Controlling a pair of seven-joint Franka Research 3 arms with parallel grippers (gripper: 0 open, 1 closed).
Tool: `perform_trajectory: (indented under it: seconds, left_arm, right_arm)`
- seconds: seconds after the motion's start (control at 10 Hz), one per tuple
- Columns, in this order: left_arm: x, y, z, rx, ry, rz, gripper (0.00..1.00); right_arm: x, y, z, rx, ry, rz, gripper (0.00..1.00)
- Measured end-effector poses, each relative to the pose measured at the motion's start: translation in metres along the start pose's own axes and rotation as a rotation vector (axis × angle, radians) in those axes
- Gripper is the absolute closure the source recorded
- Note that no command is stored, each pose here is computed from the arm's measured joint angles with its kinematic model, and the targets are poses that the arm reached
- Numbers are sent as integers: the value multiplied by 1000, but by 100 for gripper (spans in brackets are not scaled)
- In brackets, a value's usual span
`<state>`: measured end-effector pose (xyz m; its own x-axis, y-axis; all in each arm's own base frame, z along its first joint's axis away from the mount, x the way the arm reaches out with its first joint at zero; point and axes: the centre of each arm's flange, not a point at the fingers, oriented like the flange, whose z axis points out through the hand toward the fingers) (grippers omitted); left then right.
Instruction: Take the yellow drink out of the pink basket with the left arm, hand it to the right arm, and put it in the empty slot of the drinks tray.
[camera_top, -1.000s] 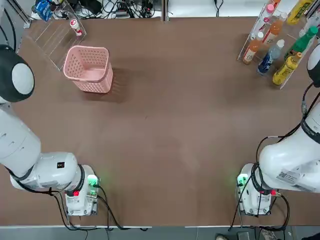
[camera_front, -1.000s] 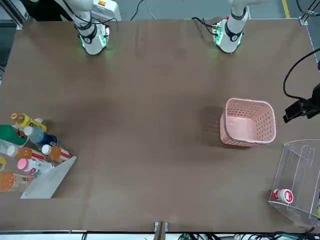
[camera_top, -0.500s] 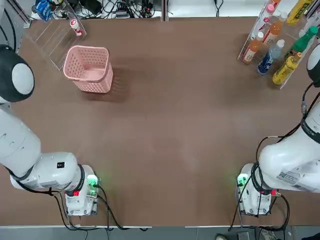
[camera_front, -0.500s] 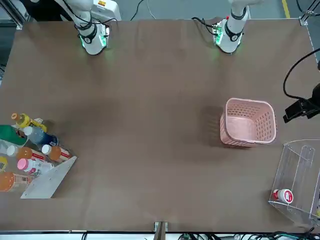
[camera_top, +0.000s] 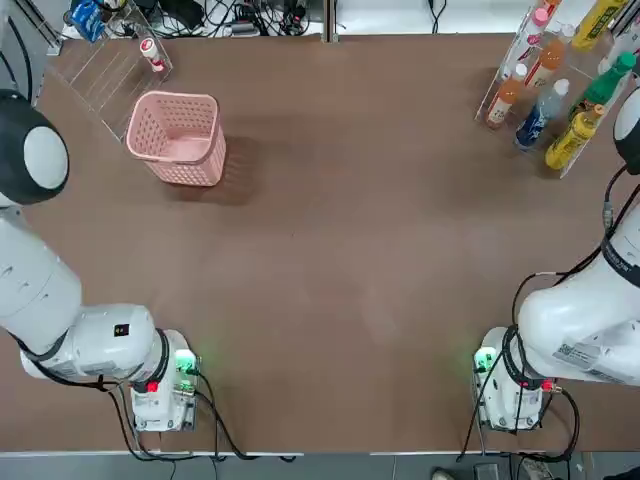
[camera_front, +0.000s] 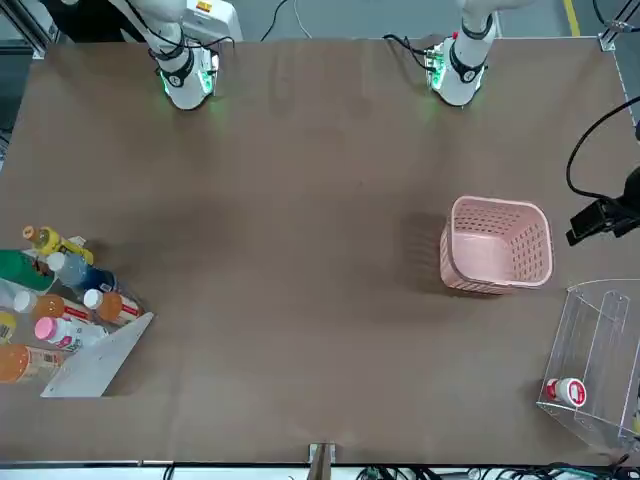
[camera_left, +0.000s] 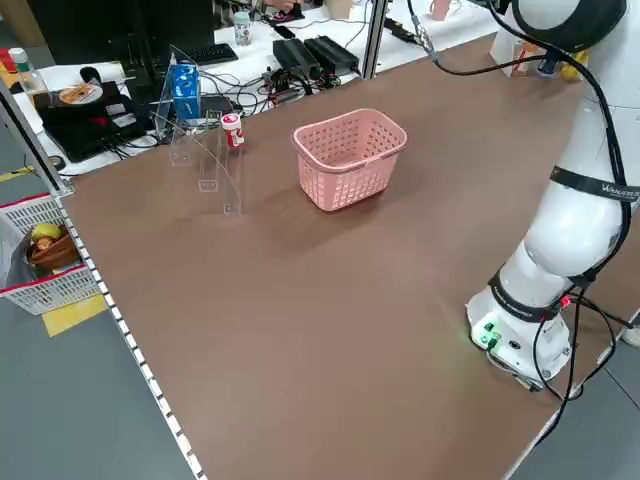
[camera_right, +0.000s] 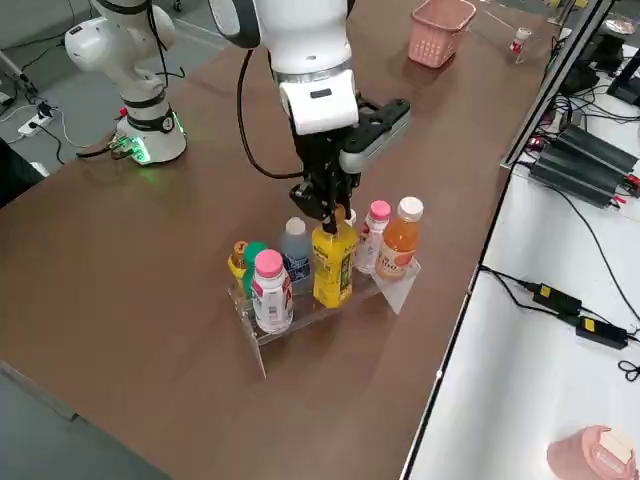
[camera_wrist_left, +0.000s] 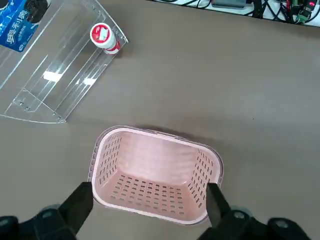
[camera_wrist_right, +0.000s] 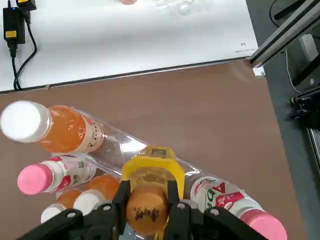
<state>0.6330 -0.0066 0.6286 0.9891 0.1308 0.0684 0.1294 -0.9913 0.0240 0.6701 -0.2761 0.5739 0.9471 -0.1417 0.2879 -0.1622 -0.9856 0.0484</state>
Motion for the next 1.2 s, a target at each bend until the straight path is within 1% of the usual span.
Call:
perform_trajectory:
  seconds: [0.5,0.9,1.1,1.2]
  left_arm:
    - [0,0,0,0,0,0,0]
    - [0,0,0,0,0,0,0]
    - [0,0,0,0,0,0,0]
    - [0,0,0,0,0,0,0]
  right_arm:
    - [-8,2,14,11,-48,12,66]
    - [-8,2,17,10,-45,14,65]
    - [-6,3,10,4,-23,16,57]
    - [-6,3,7,4,-19,16,51]
